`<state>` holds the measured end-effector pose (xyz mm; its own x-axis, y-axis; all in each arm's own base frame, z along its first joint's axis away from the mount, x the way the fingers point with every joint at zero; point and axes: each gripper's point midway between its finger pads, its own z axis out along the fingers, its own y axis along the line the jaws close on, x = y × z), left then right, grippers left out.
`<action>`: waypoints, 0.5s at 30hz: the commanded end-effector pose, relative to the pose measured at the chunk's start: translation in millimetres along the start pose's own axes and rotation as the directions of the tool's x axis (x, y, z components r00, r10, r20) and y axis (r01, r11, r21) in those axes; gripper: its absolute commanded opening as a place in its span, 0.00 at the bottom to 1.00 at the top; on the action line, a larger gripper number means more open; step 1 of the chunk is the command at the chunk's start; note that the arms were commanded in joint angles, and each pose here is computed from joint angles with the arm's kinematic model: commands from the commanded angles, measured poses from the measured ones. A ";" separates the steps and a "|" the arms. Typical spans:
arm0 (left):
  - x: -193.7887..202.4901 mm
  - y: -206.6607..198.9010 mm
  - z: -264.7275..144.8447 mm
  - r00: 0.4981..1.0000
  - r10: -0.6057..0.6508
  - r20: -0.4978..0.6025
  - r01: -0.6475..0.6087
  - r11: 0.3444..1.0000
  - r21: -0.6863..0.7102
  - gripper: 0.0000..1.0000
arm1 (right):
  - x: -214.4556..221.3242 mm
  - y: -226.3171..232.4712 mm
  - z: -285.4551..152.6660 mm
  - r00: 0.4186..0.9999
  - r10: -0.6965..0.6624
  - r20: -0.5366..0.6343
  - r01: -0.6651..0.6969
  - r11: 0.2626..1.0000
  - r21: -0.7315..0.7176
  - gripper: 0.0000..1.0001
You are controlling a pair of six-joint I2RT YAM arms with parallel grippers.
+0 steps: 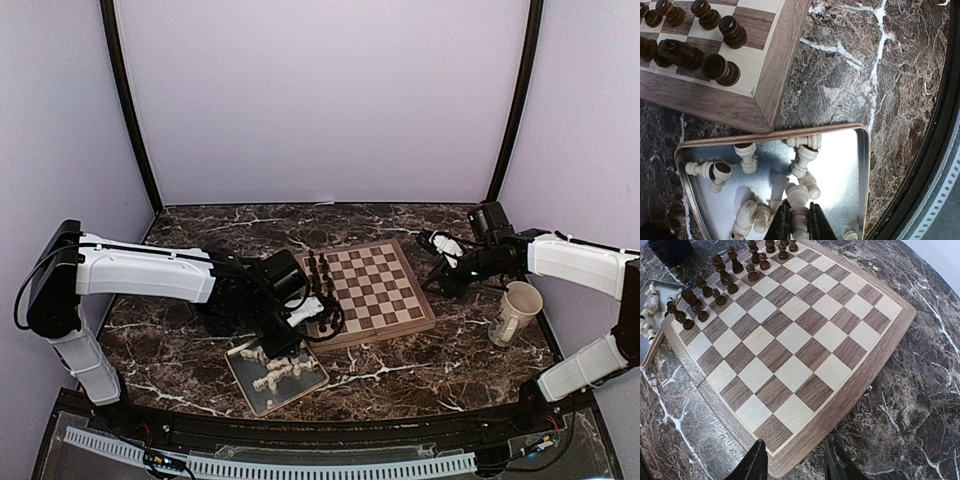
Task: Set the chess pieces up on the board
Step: Pick up the bishop from the storage box.
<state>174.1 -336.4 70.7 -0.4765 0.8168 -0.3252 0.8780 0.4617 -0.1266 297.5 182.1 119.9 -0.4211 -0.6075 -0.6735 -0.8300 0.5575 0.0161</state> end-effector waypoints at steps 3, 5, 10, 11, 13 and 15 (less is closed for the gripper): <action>-27.2 -14.0 -29.3 0.991 0.009 0.134 -0.016 0.999 0.048 0.01 | -7.6 13.2 -7.1 0.998 -0.032 0.049 0.034 0.998 -0.054 0.40; -33.4 -16.5 -34.6 0.984 0.012 0.175 -0.023 0.998 0.061 0.01 | -9.1 19.3 -8.3 0.998 -0.036 0.061 0.041 0.996 -0.085 0.40; -49.8 -29.8 -46.6 0.958 0.006 0.286 -0.044 0.991 0.128 0.01 | -10.5 27.2 -9.8 0.997 -0.040 0.072 0.049 0.991 -0.127 0.40; -53.0 -31.6 -49.6 0.952 0.003 0.307 -0.048 0.989 0.137 0.01 | -10.6 27.7 -10.0 0.997 -0.037 0.074 0.047 0.990 -0.131 0.40; -57.8 -33.3 -53.4 0.941 -0.001 0.337 -0.051 0.988 0.144 0.01 | -10.8 28.4 -9.9 0.996 -0.038 0.075 0.048 0.989 -0.136 0.40; -59.3 -32.8 -53.4 0.939 -0.003 0.344 -0.050 0.988 0.143 0.01 | -10.6 29.4 -9.6 0.997 -0.037 0.074 0.048 0.989 -0.143 0.40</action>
<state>174.1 -371.6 125.6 -0.4435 0.6995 -0.5603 0.8933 0.3959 -0.2128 280.7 195.6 128.7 -0.3808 -0.5935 -0.7091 -0.8782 0.4722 0.0765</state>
